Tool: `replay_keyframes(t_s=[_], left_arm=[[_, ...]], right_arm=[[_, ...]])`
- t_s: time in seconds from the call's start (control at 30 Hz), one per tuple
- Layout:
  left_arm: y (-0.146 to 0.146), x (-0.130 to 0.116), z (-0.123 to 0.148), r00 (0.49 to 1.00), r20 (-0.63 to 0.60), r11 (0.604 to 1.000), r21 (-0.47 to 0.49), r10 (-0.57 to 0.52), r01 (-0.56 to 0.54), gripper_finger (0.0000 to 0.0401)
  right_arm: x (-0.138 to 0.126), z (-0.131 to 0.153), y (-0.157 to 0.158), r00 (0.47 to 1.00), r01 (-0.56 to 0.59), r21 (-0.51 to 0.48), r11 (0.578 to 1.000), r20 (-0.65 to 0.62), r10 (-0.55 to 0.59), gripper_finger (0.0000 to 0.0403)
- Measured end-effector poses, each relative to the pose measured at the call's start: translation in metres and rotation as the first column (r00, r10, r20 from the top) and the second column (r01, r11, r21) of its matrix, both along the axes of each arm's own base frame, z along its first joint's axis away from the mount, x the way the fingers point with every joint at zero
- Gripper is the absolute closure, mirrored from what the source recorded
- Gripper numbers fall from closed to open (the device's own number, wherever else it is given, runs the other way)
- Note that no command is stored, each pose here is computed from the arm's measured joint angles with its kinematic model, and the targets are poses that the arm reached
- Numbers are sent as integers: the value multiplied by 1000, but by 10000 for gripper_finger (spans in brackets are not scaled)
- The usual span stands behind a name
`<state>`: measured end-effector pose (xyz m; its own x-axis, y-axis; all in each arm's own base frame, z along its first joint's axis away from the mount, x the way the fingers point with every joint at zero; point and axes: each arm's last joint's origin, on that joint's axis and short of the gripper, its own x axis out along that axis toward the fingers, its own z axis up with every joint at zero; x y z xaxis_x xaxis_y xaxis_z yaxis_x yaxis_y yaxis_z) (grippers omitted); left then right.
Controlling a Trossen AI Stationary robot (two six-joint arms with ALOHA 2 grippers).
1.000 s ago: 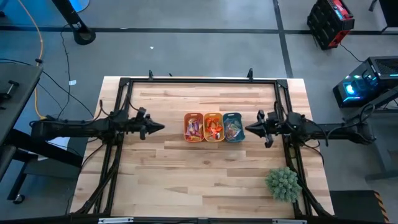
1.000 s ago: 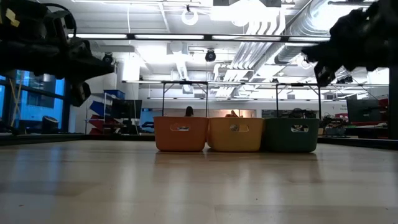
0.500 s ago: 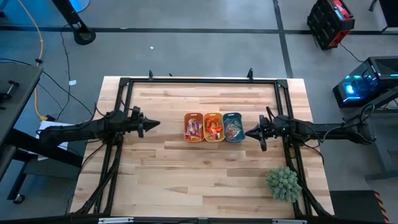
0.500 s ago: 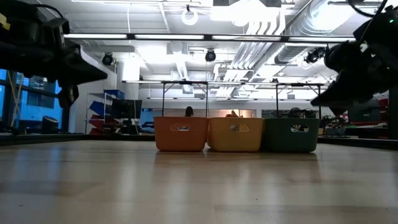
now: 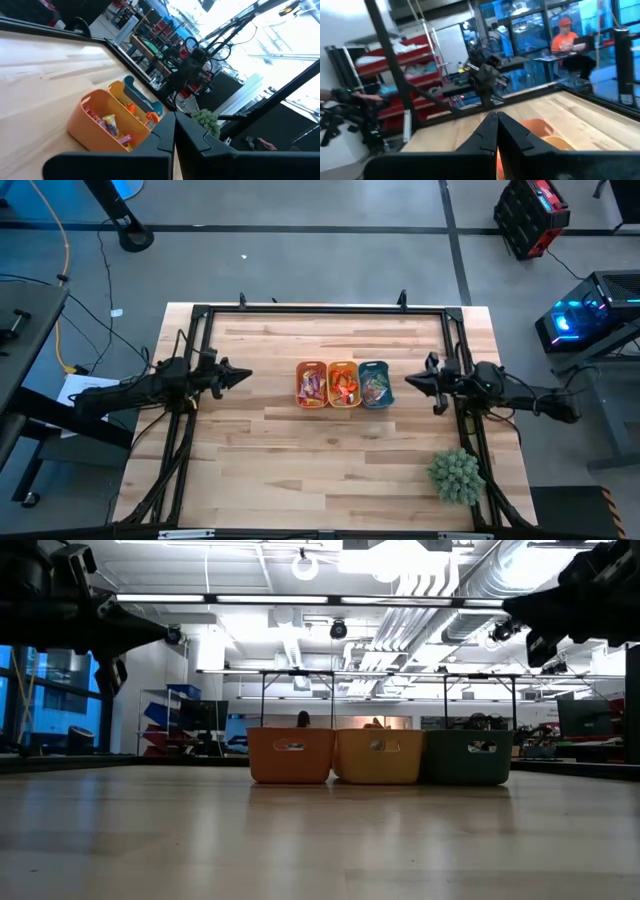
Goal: Sort candy
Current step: Return to Home Position
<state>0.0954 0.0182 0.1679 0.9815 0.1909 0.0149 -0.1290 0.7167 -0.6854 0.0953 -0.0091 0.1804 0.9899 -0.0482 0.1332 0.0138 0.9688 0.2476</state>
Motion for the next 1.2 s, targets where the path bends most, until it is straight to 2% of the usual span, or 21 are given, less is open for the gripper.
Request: replay_keyframes(t_s=[0.67, 1.2], left_arm=[[0, 0, 0, 1000, -6, 1000, -1, 1, -1, 401], [0, 0, -1, 1000, -6, 1000, -2, 1, -1, 401]], right_arm=[[1, -11, -3, 993, 21, 14, 1000, -120, -20, 402], [1, -11, -3, 993, 21, 14, 1000, -120, -20, 402]])
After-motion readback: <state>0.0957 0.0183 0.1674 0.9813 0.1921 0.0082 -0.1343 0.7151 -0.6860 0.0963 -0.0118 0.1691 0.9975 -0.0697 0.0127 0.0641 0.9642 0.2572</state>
